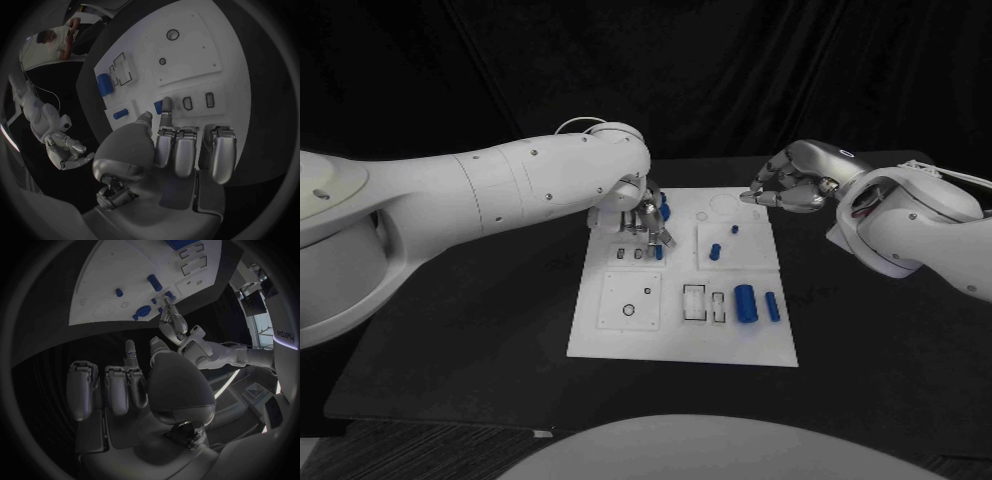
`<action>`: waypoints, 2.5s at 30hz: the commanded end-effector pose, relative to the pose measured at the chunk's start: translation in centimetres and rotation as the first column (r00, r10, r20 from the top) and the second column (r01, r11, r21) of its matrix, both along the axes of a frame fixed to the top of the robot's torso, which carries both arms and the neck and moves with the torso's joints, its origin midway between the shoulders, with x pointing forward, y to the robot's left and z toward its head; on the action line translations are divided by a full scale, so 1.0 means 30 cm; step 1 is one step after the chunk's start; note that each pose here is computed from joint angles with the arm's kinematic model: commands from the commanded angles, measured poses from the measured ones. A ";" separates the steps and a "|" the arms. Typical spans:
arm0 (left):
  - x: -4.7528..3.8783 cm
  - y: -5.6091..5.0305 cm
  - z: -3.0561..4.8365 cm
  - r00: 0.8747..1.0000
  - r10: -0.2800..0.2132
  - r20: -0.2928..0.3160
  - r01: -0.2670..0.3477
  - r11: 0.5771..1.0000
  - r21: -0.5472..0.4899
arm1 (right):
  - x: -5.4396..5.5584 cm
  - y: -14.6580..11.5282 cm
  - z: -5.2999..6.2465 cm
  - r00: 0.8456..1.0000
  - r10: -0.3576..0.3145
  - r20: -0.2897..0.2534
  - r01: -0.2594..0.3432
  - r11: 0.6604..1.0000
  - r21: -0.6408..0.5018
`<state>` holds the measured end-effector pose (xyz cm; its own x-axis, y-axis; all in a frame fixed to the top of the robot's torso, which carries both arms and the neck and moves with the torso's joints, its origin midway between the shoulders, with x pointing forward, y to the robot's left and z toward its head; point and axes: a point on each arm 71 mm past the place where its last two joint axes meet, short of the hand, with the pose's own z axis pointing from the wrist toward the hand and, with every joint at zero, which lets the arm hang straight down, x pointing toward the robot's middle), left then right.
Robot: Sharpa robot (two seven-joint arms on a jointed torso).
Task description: Assemble the parts on the task board
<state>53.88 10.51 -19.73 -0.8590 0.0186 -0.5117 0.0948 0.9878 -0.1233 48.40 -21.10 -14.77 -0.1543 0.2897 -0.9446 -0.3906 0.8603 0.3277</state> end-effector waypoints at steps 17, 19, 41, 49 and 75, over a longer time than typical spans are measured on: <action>-0.001 -0.004 -0.018 1.000 -0.002 -0.020 0.002 1.000 0.005 | 0.001 0.004 -0.009 1.000 -0.003 -0.019 0.002 1.000 -0.013; 0.000 -0.001 -0.019 1.000 -0.001 -0.022 0.001 1.000 0.008 | 0.001 0.004 -0.010 1.000 -0.003 -0.020 0.002 1.000 -0.014; -0.007 0.002 -0.034 0.999 -0.011 -0.044 0.012 1.000 0.016 | 0.000 0.002 -0.011 1.000 -0.005 -0.026 0.004 1.000 -0.018; -0.010 0.003 -0.039 0.999 -0.013 -0.046 0.013 1.000 0.013 | 0.002 0.002 -0.012 1.000 -0.006 -0.028 0.005 1.000 -0.020; -0.016 0.025 -0.044 0.999 0.001 -0.046 0.000 1.000 0.021 | 0.004 -0.008 -0.023 0.999 -0.016 -0.046 0.015 1.000 -0.023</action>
